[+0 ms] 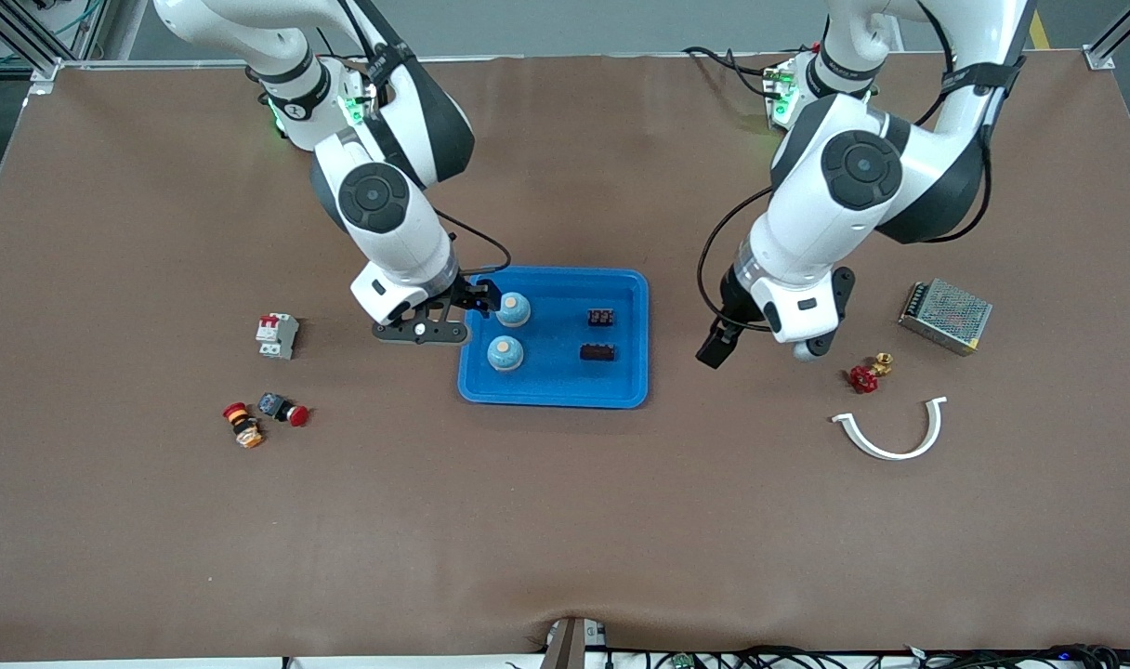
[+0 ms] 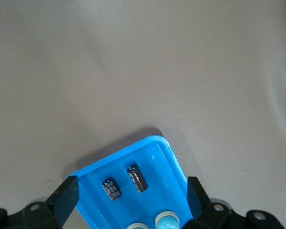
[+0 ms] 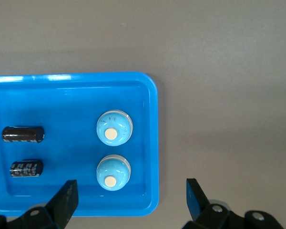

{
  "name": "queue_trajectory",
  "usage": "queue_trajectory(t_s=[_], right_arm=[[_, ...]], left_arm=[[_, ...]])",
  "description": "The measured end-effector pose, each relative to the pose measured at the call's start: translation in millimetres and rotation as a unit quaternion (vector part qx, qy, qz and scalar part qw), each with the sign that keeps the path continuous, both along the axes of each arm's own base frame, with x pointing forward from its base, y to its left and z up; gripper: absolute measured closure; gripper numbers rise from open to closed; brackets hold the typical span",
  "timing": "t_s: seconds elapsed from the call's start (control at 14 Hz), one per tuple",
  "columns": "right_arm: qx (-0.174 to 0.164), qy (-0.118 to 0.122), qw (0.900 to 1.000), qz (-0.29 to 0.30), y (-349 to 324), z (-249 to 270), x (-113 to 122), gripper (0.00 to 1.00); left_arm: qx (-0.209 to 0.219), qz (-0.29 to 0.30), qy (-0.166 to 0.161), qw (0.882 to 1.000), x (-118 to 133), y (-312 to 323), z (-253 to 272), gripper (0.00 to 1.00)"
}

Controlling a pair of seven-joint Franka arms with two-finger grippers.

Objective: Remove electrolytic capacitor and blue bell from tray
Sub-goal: 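Lower the right gripper to a bell while the left gripper lowers to a capacitor, then close the right gripper on the bell while the left gripper grasps the capacitor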

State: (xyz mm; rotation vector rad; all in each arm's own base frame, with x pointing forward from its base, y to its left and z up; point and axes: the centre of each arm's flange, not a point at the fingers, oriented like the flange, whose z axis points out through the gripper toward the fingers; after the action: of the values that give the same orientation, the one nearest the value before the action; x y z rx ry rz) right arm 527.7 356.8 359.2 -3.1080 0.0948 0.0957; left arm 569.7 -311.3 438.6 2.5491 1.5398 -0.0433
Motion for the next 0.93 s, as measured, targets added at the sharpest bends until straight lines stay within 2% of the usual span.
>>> queue_trajectory(t_s=[0.21, 0.57, 0.93], right_arm=[[-0.002, -0.002, 1.000, 0.004, 10.7, -22.3, -0.9, 0.00], [-0.001, -0.012, 1.000, 0.007, 22.3, -60.2, 6.9, 0.00], [-0.002, -0.018, 1.000, 0.005, 25.3, -90.7, 11.8, 0.00]], left_arm=[[-0.006, 0.023, 0.000, 1.000, 4.9, -4.0, -13.7, 0.00], [0.002, 0.036, 0.018, 0.999, -0.8, -21.2, -38.6, 0.00], [0.006, 0.117, 0.021, 0.993, -0.8, -42.5, -74.3, 0.00]])
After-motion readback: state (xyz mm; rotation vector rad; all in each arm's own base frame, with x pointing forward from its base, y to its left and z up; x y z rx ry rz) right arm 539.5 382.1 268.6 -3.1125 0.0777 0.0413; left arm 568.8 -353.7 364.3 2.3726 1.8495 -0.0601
